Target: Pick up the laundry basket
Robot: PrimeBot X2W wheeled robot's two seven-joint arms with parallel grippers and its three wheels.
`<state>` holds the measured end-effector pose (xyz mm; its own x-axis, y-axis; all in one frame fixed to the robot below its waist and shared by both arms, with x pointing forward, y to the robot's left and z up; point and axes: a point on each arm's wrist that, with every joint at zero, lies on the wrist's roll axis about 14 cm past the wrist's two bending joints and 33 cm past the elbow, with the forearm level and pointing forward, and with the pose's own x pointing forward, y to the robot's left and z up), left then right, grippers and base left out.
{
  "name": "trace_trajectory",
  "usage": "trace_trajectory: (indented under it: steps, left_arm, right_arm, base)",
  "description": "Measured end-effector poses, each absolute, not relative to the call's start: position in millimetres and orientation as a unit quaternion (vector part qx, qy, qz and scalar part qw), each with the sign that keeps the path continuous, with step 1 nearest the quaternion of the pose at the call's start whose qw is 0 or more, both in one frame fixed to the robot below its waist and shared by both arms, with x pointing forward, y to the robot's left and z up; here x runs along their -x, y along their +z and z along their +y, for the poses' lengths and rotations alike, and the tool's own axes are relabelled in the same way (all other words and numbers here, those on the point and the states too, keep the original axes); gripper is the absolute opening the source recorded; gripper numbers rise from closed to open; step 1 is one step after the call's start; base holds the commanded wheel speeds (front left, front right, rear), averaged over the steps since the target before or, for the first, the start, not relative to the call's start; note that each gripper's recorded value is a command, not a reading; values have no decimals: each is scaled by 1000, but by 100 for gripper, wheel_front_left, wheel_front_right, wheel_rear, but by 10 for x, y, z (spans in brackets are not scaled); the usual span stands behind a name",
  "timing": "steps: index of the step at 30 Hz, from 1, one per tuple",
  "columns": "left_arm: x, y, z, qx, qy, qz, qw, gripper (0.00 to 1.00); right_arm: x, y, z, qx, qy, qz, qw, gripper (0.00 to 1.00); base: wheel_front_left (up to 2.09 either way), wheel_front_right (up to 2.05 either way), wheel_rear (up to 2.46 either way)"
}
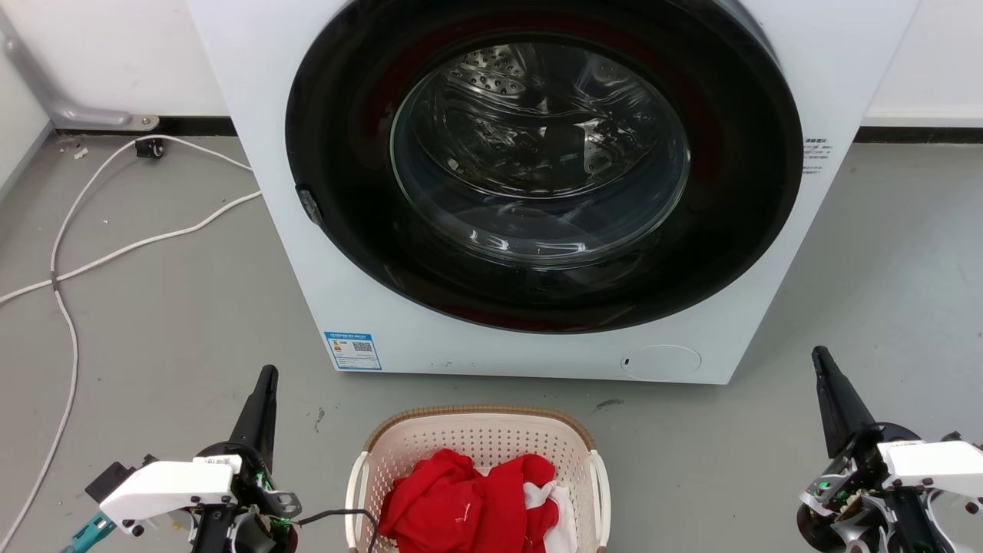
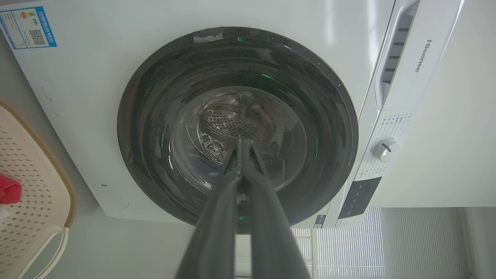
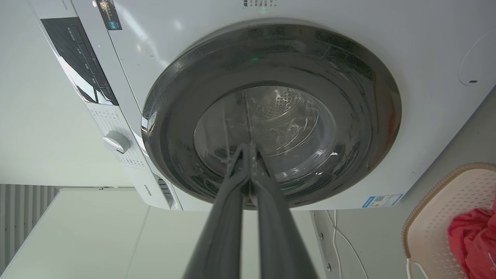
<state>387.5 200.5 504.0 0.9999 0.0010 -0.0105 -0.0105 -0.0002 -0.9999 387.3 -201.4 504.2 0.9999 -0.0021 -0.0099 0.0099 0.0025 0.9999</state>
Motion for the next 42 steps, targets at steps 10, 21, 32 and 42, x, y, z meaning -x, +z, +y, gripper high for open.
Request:
trace_trajectory:
  steps: [10, 21, 32, 42]
  left_arm:
    - [-3875, 5040, 2005, 707, 4, 3, 707, 0]
    - [-3875, 5040, 2005, 707, 4, 3, 707, 0]
    - [-3749, 4782, 1990, 706, 35, 26, 707, 100]
    - [-3786, 4916, 2018, 649, 31, 9, 760, 100]
  right_arm:
    - [-3873, 5042, -2014, -706, -4, 3, 708, 0]
    - [-3873, 5042, -2014, -706, -4, 3, 708, 0]
    - [-3732, 4757, -2049, -703, -42, 26, 710, 100]
    - [-3766, 4924, -2092, -628, -35, 4, 777, 100]
  base:
    - [0, 0, 0]
    - [0, 0, 0]
    - [0, 0, 0]
    - [0, 0, 0]
